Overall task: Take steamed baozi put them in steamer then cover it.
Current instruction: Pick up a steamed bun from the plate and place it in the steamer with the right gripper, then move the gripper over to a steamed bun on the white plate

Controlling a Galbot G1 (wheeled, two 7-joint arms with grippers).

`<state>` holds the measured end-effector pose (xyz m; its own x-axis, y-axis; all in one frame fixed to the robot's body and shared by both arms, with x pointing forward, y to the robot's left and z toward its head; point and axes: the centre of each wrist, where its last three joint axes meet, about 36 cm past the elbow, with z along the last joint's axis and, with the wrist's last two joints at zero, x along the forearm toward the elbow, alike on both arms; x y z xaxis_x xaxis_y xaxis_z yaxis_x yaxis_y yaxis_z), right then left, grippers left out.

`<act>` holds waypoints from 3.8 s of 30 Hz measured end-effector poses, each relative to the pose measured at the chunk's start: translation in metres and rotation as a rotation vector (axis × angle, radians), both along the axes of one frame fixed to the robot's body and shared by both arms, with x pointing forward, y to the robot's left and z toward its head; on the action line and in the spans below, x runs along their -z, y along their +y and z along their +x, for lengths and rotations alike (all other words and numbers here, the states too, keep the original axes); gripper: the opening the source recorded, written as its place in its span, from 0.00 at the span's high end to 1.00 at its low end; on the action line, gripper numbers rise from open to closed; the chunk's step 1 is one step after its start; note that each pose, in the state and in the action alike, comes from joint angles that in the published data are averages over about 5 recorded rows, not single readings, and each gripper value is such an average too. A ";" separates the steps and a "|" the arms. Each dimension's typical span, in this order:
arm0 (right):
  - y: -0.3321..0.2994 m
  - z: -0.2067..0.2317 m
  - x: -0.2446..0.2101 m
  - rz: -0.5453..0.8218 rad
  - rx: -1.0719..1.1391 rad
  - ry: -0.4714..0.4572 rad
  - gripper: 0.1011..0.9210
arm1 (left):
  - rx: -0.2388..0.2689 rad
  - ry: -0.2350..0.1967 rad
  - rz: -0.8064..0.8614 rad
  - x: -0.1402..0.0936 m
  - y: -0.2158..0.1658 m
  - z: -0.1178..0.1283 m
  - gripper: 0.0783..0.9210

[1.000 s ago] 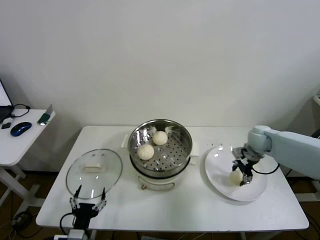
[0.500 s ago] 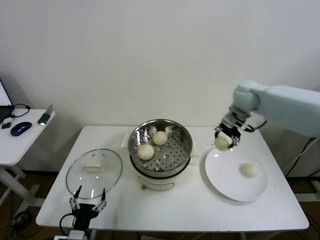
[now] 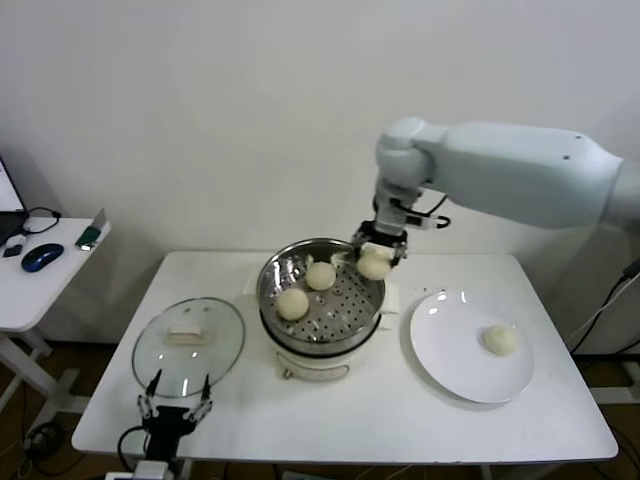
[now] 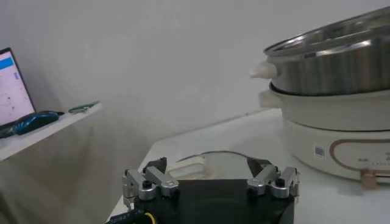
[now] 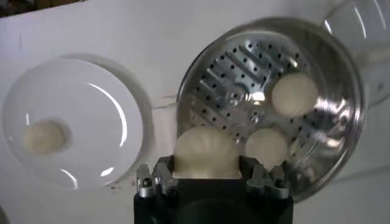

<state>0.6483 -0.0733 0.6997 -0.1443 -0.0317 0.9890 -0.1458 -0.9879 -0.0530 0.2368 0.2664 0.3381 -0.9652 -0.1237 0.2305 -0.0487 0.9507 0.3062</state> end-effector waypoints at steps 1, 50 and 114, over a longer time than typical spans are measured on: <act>0.008 -0.001 0.005 -0.008 -0.025 0.004 0.29 | -0.002 0.001 0.000 0.000 0.001 -0.001 0.12; 0.022 0.012 0.045 0.052 0.041 0.037 0.12 | -0.002 0.011 0.006 0.006 0.011 -0.002 0.12; -0.383 0.002 0.250 0.098 1.461 0.089 0.17 | -0.013 0.044 0.032 0.009 0.007 -0.012 0.12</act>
